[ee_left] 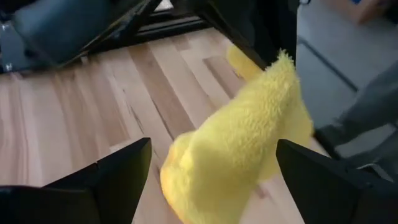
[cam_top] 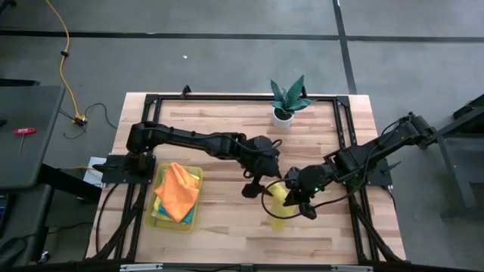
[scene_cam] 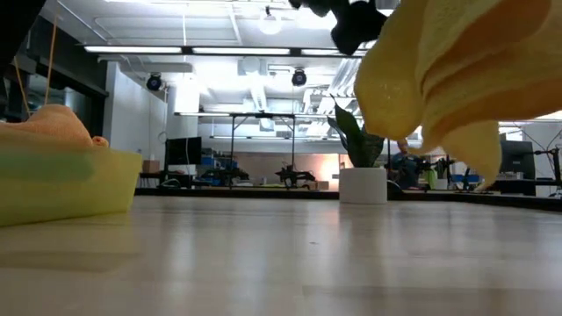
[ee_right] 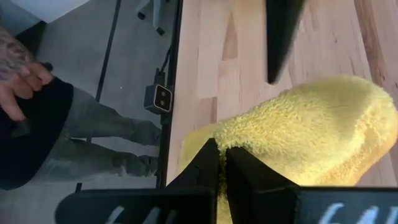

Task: Fold microfiber towels
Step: Stack the yellow microfiber cloth on top of the orange microfiber cloth

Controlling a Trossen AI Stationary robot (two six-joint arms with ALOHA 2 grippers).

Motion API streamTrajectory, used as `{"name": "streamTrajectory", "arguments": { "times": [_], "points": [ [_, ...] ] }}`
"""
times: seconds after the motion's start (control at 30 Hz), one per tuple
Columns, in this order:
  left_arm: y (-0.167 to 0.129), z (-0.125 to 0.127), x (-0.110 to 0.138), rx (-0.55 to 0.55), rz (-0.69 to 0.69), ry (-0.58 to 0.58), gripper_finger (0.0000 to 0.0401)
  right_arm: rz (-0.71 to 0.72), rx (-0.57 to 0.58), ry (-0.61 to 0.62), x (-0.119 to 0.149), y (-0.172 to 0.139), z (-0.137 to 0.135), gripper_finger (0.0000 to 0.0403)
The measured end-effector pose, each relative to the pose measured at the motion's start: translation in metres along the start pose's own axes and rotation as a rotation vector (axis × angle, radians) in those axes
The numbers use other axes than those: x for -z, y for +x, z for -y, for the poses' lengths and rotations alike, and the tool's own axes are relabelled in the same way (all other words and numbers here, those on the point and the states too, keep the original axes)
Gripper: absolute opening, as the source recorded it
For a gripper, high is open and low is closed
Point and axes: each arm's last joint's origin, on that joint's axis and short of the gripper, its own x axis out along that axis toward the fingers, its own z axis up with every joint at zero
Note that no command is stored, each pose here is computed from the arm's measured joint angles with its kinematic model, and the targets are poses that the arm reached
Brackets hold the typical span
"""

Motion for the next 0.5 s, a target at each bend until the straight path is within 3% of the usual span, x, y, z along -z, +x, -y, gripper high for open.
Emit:
{"name": "streamTrajectory", "arguments": {
  "times": [0.2, 0.5],
  "points": [
    [0.026, 0.005, 0.008, -0.036, -0.022, 0.123, 0.0335, 0.001, -0.001, 0.000, 0.000, 0.000, 0.000, 0.0000],
    [0.037, 0.011, 0.011, 0.007, -0.021, 0.158, 0.0333, 0.004, -0.002, -0.001, 0.000, 0.000, 0.000, 0.0000]
  ]
}}
